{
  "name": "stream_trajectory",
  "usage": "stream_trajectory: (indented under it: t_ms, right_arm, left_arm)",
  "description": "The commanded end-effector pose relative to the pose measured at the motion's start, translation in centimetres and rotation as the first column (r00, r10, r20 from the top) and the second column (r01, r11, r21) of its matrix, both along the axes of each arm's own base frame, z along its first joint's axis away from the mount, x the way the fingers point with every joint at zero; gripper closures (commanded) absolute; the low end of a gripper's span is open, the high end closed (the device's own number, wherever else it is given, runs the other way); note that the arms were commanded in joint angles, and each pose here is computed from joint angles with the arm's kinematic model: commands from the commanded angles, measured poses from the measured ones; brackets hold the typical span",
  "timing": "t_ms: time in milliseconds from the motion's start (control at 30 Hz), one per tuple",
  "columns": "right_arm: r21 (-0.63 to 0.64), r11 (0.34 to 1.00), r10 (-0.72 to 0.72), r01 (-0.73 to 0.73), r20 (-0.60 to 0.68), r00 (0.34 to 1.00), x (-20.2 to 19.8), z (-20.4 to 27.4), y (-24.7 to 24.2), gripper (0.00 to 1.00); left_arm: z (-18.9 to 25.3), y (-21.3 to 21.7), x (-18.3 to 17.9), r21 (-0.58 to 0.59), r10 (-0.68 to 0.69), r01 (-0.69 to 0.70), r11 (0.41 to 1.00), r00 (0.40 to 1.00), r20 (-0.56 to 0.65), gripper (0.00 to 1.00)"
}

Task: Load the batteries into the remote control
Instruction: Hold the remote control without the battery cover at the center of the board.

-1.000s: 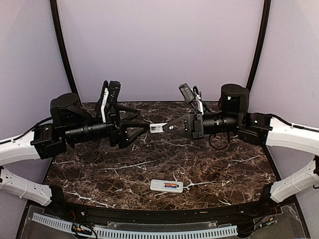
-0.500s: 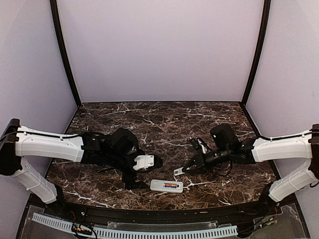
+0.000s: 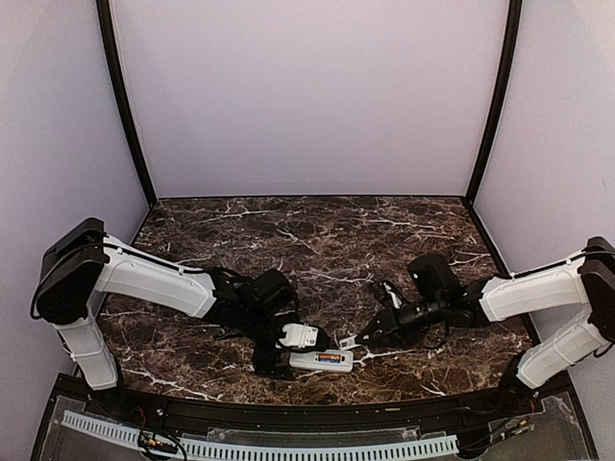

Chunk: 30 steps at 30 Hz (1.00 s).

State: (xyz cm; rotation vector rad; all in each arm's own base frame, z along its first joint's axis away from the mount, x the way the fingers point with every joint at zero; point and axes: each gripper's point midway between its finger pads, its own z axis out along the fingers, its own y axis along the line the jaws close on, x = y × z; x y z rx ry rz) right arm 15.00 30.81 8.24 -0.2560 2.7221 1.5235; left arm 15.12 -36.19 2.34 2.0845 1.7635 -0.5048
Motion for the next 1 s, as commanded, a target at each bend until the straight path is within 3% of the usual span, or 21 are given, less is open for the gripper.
stream_trajectory:
  t_ms: [0, 167, 367, 600, 967]
  right_arm:
    - [0.035, 0.999, 0.005, -0.005, 0.015, 1.000, 0.3, 0.4, 0.3, 1.00]
    - [0.059, 0.998, -0.011, 0.010, 0.006, 1.000, 0.2, 0.5, 0.3, 1.00]
    - [0.058, 0.998, -0.006, 0.006, -0.001, 1.000, 0.3, 0.5, 0.5, 1.00]
    - [0.066, 0.993, 0.102, -0.102, -0.003, 0.995, -0.1, 0.2, 1.5, 1.00]
    - [0.068, 0.989, 0.136, -0.132, -0.058, 0.989, -0.2, -0.5, 3.1, 1.00]
  left_arm:
    - [0.0, -0.8, 0.2, 0.003, 0.032, -0.032, 0.999, 0.999, 0.010, 0.08]
    - [-0.8, -0.3, -1.5, 0.053, 0.074, -0.071, 0.996, 0.996, -0.041, 0.30]
    - [-1.3, -0.5, -1.8, 0.099, 0.184, -0.180, 0.979, 0.982, -0.032, 0.41]
    - [-1.8, 0.4, -1.1, 0.131, 0.270, -0.268, 0.955, 0.963, 0.002, 0.26]
    - [-1.8, 0.5, -1.7, 0.101, 0.346, -0.340, 0.935, 0.936, -0.058, 0.27]
